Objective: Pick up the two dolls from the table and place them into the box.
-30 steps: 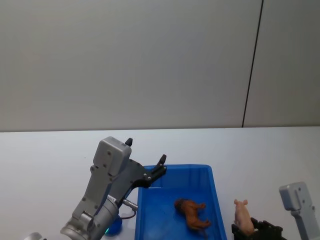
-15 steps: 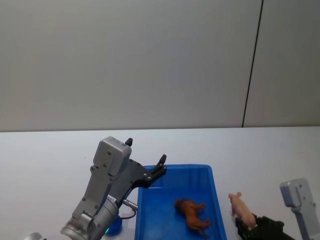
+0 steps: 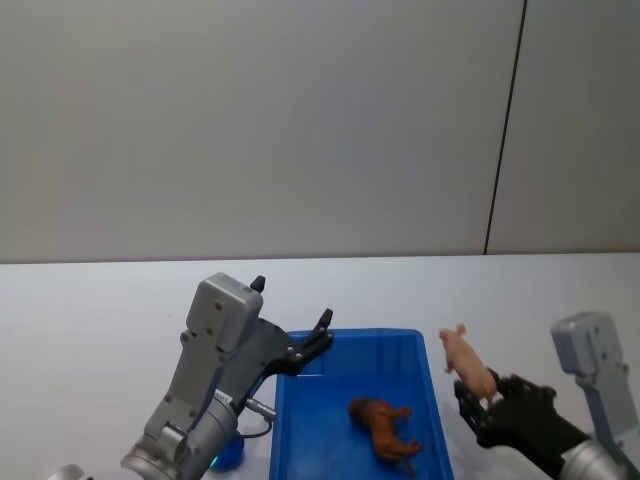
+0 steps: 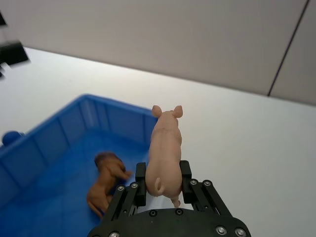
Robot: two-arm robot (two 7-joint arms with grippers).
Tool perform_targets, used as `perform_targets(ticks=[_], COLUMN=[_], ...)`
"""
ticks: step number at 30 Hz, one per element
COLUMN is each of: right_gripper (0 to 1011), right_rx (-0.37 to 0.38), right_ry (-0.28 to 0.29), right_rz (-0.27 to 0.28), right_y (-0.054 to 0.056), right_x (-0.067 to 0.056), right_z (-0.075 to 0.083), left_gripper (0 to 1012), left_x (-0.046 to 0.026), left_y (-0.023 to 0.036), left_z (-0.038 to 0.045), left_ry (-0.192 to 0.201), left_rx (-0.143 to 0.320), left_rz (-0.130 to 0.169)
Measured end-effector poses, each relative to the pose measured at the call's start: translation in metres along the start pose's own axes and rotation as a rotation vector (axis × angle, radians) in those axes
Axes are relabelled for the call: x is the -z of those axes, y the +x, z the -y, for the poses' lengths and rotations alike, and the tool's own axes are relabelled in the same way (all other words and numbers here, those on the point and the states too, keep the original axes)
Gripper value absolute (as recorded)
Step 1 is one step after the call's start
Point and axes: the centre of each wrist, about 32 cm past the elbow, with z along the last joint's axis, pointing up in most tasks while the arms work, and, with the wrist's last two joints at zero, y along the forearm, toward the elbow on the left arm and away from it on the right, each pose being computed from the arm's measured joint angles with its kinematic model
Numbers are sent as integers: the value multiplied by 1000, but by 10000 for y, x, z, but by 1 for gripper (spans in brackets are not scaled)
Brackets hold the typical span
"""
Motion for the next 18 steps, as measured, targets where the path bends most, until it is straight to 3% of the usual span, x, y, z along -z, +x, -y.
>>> perform_targets(ticks=[7,18], right_gripper=[375,392], right_rx=[-70,-167], right_ry=[67,48], right_rz=[35,11], right_y=[-60,-158], right_x=[-243,-392], right_z=[-112,-355], left_gripper=[1000,1001], left_x=[0,0], left_y=[0,0], left_z=[0,0], left_ry=[0,0], left_rx=[0,0], left_rz=[0,0])
